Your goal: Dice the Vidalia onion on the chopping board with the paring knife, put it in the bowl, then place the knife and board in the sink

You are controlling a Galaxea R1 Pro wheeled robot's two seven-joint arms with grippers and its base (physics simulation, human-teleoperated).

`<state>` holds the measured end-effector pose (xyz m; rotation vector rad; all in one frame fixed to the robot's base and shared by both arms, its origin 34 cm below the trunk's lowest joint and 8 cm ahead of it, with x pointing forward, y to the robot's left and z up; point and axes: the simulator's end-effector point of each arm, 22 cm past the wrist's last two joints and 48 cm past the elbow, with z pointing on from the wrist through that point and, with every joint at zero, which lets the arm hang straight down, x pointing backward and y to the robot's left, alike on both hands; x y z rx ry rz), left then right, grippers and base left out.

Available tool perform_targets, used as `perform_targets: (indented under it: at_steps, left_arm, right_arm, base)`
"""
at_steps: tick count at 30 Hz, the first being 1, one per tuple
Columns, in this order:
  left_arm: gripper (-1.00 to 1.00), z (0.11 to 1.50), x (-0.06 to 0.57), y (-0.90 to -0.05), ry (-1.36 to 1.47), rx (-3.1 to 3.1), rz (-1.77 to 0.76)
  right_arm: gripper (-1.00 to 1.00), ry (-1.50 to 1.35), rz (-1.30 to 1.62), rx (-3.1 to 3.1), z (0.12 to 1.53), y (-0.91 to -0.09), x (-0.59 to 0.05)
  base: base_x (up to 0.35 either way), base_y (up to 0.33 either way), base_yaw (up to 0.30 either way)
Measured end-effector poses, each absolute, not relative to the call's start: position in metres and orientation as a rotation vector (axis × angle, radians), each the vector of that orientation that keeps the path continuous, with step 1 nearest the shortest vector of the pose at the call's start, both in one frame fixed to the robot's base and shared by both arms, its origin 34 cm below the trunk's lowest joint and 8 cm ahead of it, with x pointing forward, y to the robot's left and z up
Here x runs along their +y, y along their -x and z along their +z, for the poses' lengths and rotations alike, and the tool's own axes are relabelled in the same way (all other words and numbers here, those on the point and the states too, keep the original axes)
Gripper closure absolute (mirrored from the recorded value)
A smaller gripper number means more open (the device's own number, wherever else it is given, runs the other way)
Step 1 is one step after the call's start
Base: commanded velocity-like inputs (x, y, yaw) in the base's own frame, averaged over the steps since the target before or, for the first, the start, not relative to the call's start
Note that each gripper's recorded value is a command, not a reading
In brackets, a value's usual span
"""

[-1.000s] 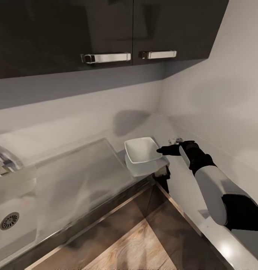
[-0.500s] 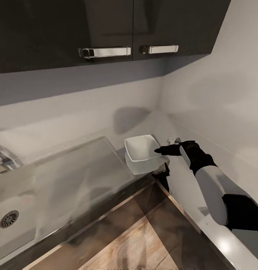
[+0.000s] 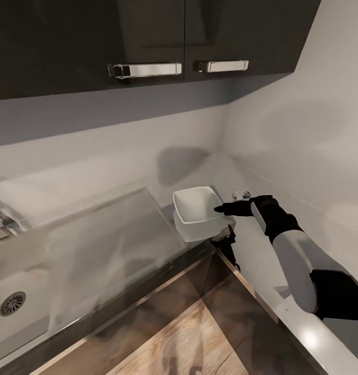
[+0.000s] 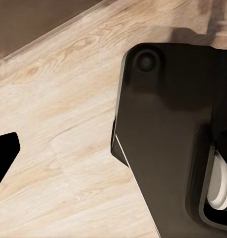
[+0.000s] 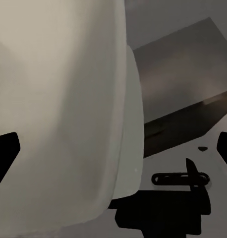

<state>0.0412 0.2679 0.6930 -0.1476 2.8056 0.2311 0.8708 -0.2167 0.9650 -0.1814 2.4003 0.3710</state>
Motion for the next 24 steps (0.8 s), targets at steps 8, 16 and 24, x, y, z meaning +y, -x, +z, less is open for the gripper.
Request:
perform_targets:
  at_steps: [8,16,24]
  left_arm:
    - [-1.0,0.693,0.2679,-0.0412,0.148,2.806,0.231]
    - [-1.0,0.6931,0.2679,-0.04,0.147,2.808,0.231]
    - [-1.0,0.6935,0.2678,-0.0366,0.146,2.818,0.233]
  right_arm:
    - [-1.0,0.181,0.372,2.399,0.9653,-0.871,-0.2168]
    - [-1.0,0.182,0.372,2.399,0.965,-0.871,-0.2167]
    - [-1.0,0.18,0.374,2.405,0.9602,-0.8707,-0.2165]
  base:
    - [0.0,0.0,0.0]
    - [0.0,0.0,0.0]
    - [0.0,0.0,0.0]
